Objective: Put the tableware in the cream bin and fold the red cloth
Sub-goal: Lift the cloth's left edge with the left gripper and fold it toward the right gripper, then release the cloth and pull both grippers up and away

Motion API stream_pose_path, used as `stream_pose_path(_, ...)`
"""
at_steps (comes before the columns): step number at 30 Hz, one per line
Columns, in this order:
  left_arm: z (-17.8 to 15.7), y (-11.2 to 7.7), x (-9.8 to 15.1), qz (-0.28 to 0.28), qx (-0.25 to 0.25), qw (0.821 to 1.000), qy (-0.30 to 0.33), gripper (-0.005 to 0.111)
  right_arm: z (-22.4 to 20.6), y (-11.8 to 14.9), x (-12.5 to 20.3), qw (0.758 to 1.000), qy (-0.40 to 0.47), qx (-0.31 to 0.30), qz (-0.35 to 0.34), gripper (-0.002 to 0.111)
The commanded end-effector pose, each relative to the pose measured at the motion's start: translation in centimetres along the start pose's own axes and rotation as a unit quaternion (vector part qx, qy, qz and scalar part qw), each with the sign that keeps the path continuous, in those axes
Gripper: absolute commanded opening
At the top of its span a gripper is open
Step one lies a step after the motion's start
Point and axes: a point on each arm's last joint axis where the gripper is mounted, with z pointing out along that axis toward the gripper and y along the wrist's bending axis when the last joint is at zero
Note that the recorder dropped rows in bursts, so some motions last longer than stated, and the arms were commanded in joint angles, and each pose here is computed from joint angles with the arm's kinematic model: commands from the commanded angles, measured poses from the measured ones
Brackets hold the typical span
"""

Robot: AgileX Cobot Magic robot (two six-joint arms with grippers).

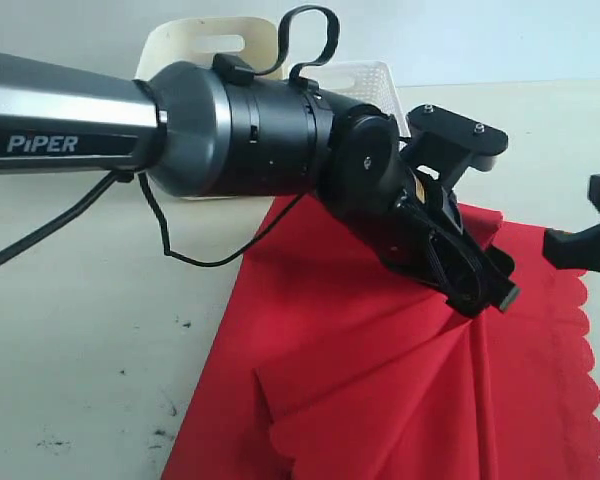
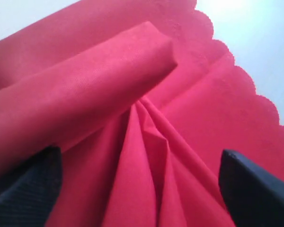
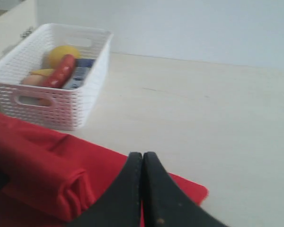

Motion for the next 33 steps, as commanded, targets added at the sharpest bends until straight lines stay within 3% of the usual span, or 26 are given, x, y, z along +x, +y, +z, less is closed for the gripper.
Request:
stream_pose_path(1, -1.3, 0.7, -0.3, 0.030, -0.013, 0.999, 0.015, 0.086, 0.0, -1.1, 0.3, 0.998, 0.016, 0.061, 0.009, 0.000)
stream_pose_path(3, -2.1, 2.2, -0.3, 0.035, -0.030, 0.999, 0.028, 0.086, 0.0, -0.7, 0.3, 0.999, 0.019, 0.035, -0.015, 0.000)
stream_pose_path(5, -2.4, 4.6, 0.3, 0.013, -0.045, 0.997, 0.054, 0.077, 0.0, -0.3, 0.4, 0.999, 0.023, 0.015, -0.022, 0.000)
stream_pose_path(8, -2.7, 7.5, 1.5, -0.020, -0.061, 0.995, 0.076, 0.032, 0.2, 1.2, -0.6, 0.997, 0.023, -0.055, -0.045, 0.000)
stream_pose_path(9, -2.9, 7.7, 1.6, -0.024, -0.062, 0.995, 0.075, 0.021, 0.4, 1.5, -0.9, 0.996, 0.028, -0.068, -0.045, 0.000)
stream_pose_path(10, -3.2, 8.0, 1.9, -0.028, -0.064, 0.995, 0.077, 0.001, 0.8, 1.8, -1.4, 0.996, 0.030, -0.074, -0.047, 0.000)
stream_pose_path(15, -6.1, 7.9, 2.2, -0.022, -0.075, 0.996, 0.037, 0.000, 3.8, 3.0, -1.2, 0.993, 0.084, -0.072, -0.049, 0.000)
stream_pose_path(17, -7.6, 8.0, 2.7, -0.024, -0.080, 0.996, 0.031, 0.000, 4.4, 3.1, -1.6, 0.995, 0.084, -0.062, 0.003, 0.001)
stream_pose_path(19, -8.8, 8.6, 3.6, -0.027, -0.090, 0.995, 0.024, 0.000, 4.5, 3.1, -1.9, 0.995, 0.078, -0.057, 0.036, 0.010)
stream_pose_path(21, -10.1, 9.6, 4.5, -0.041, -0.103, 0.994, 0.002, 0.000, 4.5, 3.3, -2.2, 0.994, 0.080, -0.064, 0.037, 0.029)
stream_pose_path(22, -11.2, 10.3, 5.1, -0.052, -0.113, 0.992, -0.012, 0.000, 4.5, 3.7, -2.5, 0.993, 0.084, -0.081, 0.027, 0.047)
stream_pose_path(25, -12.6, 11.6, 6.1, -0.072, -0.129, 0.989, -0.025, 0.000, 4.8, 4.8, -3.4, 0.986, 0.103, -0.128, -0.002, 0.068)
stream_pose_path(28, -13.6, 12.9, 7.4, -0.097, -0.145, 0.984, -0.032, 0.000, 5.6, 6.0, -3.7, 0.973, 0.138, -0.175, -0.056, 0.079)
stream_pose_path(33, -14.8, 14.9, 10.2, -0.139, -0.170, 0.975, -0.028, 0.000, 8.8, 7.1, -3.1, 0.965, 0.161, -0.176, -0.110, 0.079)
